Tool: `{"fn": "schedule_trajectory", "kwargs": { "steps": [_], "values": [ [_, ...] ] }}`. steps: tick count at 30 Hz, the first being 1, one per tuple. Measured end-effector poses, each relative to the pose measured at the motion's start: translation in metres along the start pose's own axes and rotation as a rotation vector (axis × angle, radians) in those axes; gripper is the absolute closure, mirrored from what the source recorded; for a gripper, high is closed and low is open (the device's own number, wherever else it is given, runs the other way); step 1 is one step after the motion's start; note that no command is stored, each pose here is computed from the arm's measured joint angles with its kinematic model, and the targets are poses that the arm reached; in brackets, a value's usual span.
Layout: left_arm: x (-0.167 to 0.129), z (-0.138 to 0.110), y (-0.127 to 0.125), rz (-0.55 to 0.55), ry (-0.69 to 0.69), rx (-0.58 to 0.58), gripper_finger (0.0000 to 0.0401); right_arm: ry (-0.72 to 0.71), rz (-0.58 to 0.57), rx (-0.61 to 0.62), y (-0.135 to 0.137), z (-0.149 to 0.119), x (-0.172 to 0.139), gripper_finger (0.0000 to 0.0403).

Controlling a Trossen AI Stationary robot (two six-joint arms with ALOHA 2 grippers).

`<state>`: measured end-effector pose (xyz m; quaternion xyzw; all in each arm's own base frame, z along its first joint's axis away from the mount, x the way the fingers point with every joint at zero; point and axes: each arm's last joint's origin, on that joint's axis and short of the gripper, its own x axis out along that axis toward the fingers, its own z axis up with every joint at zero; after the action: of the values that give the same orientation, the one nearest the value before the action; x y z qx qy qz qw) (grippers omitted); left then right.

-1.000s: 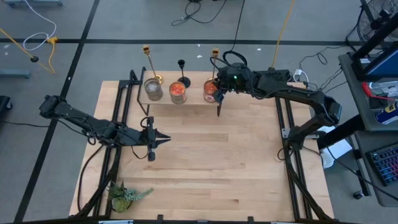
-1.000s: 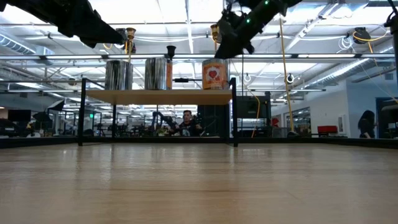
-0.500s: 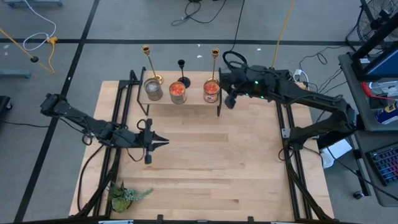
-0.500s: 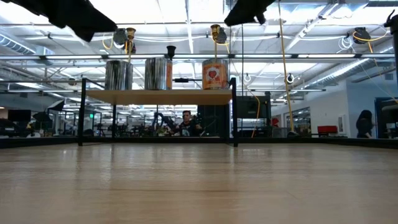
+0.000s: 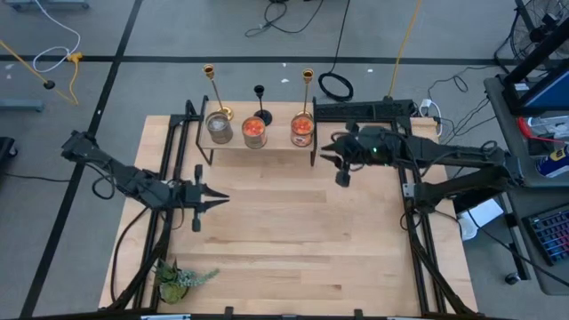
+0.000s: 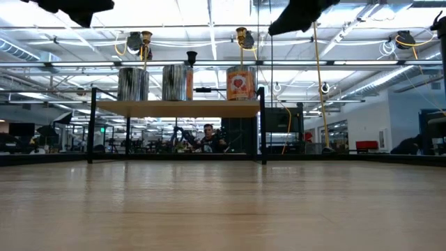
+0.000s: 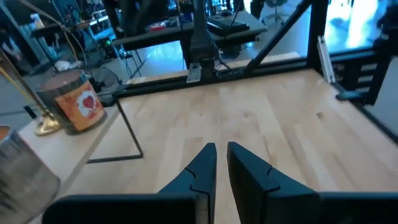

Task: Pick & Place candle stick holders
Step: Return to Home Position

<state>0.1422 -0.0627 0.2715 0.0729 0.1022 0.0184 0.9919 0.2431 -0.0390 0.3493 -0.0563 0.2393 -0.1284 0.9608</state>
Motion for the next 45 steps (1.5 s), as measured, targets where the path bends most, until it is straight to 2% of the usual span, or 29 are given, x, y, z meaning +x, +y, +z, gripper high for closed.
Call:
{"fn": "schedule_trajectory", "kwargs": {
  "steps": [5, 12, 20, 22, 26, 28, 33, 37, 45],
  "values": [
    [-0.011, -0.004, 0.007, 0.000, 0.030, 0.073, 0.0354, -0.066, 0.017, 0.018, 0.008, -0.026, -0.005, 0.0312],
    [-0.020, -0.010, 0.013, -0.001, 0.076, 0.077, 0.0354, -0.141, 0.015, 0.032, 0.011, -0.068, -0.020, 0.0312],
    [-0.016, -0.033, 0.010, 0.006, 0.003, 0.107, 0.0354, -0.256, 0.008, 0.051, 0.014, -0.116, -0.033, 0.0312],
    [-0.014, -0.041, 0.011, 0.013, -0.014, 0.115, 0.0354, -0.288, 0.031, 0.052, 0.015, -0.126, -0.034, 0.0312],
    [-0.015, -0.049, 0.016, -0.056, -0.043, 0.116, 0.0354, -0.358, 0.148, 0.039, 0.020, -0.139, -0.038, 0.0312],
    [-0.017, -0.051, 0.021, -0.056, -0.057, 0.103, 0.0354, -0.383, 0.187, 0.028, 0.021, -0.145, -0.038, 0.0312],
    [-0.020, -0.059, 0.035, 0.042, -0.076, 0.060, 0.0355, -0.392, 0.171, 0.015, 0.020, -0.157, -0.039, 0.0313],
    [-0.021, -0.075, 0.038, 0.011, -0.091, 0.050, 0.0354, -0.382, 0.146, 0.020, 0.018, -0.170, -0.038, 0.0314],
    [-0.024, -0.094, 0.041, -0.024, -0.167, 0.033, 0.0354, -0.337, 0.117, 0.109, 0.016, -0.204, -0.032, 0.0314]
  ]
}}
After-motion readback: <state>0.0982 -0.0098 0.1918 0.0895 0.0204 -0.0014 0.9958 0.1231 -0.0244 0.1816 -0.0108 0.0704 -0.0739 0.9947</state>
